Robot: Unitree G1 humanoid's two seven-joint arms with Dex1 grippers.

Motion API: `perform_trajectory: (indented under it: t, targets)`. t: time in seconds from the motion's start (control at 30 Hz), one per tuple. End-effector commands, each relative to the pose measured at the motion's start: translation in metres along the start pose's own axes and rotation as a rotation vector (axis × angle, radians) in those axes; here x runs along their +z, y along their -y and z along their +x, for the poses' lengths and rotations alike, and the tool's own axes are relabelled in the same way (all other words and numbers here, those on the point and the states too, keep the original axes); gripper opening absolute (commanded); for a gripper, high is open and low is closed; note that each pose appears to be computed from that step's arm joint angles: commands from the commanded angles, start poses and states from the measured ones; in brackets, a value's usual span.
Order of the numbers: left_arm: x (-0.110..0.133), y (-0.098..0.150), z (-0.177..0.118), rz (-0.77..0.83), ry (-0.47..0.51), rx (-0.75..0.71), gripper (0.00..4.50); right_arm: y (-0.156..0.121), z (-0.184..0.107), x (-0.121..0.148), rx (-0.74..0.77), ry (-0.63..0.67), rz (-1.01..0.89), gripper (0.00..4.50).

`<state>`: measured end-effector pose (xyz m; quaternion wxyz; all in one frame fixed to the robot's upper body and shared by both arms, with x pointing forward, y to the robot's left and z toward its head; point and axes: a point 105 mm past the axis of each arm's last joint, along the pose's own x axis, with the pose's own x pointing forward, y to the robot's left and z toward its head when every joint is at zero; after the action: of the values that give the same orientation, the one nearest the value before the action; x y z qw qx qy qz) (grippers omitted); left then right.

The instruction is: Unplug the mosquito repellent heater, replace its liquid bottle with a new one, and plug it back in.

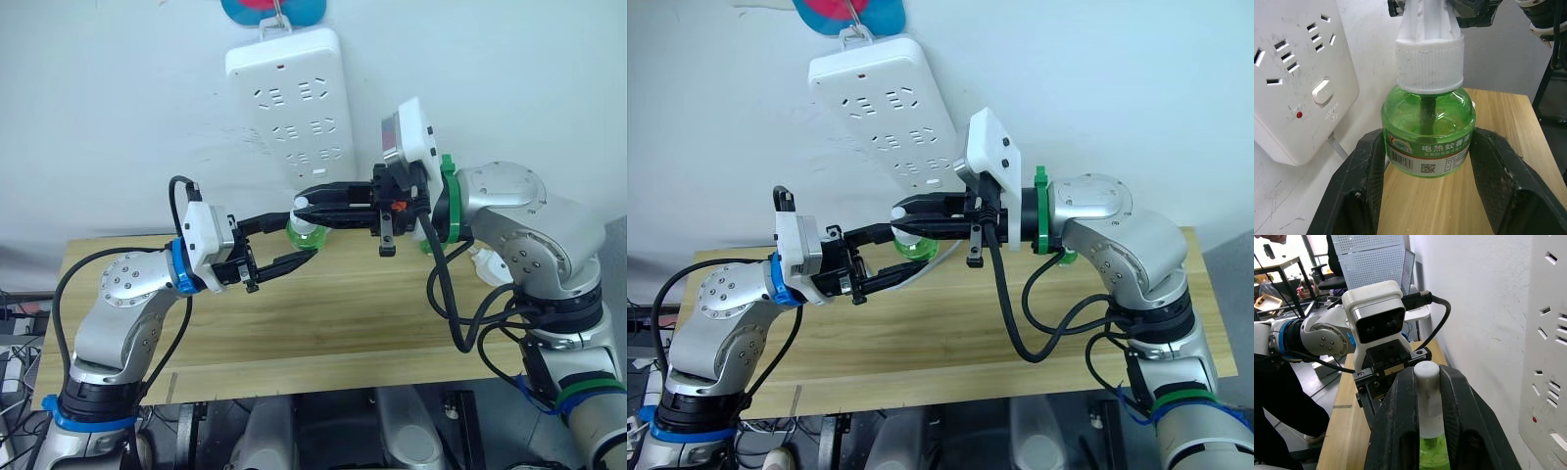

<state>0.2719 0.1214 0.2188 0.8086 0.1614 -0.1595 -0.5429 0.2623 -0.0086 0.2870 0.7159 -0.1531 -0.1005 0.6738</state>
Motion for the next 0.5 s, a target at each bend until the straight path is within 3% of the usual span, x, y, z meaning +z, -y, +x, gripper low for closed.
perform_trajectory:
  t: [0.03,0.5]
  targets:
    - [0.0084,0.0022,0.0012,0.028,0.025,-0.011,2.23,-0.0068,0.0004,0.0084,0.023,0.023,-0.034,0.27]
    - [0.0023,0.0063,-0.0027,-0.004,-0.002,-0.031,2.23,-0.0082,-0.0028,0.0121,0.054,0.031,-0.051,0.27]
